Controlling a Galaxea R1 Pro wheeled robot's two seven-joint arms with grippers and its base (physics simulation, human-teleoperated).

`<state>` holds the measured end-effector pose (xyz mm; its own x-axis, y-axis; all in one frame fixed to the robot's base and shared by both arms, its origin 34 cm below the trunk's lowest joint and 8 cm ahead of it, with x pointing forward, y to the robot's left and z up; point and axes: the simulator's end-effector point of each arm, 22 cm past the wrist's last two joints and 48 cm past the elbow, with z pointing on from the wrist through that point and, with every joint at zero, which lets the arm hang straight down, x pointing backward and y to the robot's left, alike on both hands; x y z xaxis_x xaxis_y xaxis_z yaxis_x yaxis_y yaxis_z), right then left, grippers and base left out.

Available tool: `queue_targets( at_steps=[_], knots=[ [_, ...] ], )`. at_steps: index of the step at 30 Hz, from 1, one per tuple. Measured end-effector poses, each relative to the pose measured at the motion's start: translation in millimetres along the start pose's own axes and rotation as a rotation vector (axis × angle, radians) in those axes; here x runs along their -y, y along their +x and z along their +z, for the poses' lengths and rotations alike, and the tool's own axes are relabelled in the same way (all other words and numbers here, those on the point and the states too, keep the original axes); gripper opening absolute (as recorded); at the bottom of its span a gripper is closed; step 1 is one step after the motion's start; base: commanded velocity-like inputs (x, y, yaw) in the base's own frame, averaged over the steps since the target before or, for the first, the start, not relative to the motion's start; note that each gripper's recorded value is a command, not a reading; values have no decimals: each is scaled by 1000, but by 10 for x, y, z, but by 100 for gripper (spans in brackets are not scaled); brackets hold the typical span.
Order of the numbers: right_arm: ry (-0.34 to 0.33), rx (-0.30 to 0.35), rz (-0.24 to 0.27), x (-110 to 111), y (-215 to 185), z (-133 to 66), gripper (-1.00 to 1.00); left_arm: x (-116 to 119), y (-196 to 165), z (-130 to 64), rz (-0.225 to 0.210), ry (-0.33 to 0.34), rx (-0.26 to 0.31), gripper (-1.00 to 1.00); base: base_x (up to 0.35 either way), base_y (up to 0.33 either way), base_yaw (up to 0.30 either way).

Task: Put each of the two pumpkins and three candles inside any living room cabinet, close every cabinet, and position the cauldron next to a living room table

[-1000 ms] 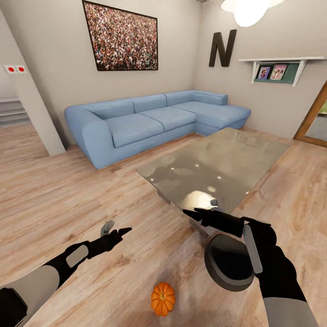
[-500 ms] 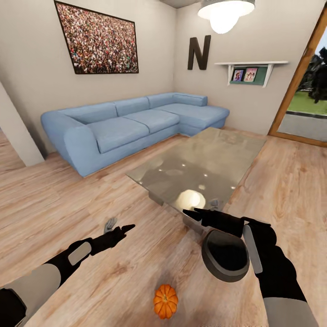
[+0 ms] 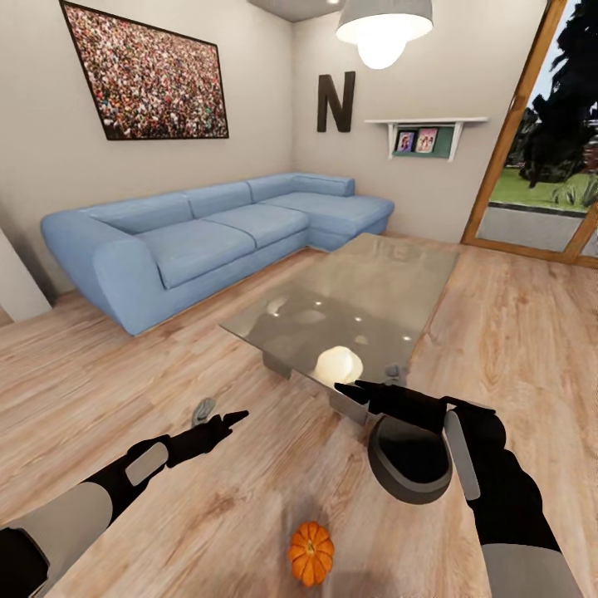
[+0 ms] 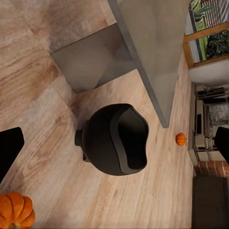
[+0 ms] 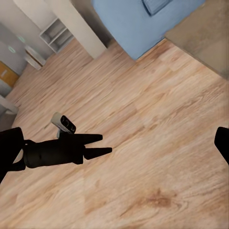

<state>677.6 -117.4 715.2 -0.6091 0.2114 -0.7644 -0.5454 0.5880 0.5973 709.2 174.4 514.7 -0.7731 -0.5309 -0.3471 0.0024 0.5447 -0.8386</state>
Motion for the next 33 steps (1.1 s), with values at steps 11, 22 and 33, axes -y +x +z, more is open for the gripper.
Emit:
queue_targets(
  at_steps=[11,22,33],
  knots=[
    [-2,3,-3,-26,-22,-11,100,33,1,-6,13,2,-4,100,8,249,-247],
    [12,32,8,27,-113,-102,100,87,-22,-15,21,8,0,100,114,276,-269],
    [18,47,6,30,-171,-153,100,90,137,-9,67,-4,-53,100,52,116,-269]
  ],
)
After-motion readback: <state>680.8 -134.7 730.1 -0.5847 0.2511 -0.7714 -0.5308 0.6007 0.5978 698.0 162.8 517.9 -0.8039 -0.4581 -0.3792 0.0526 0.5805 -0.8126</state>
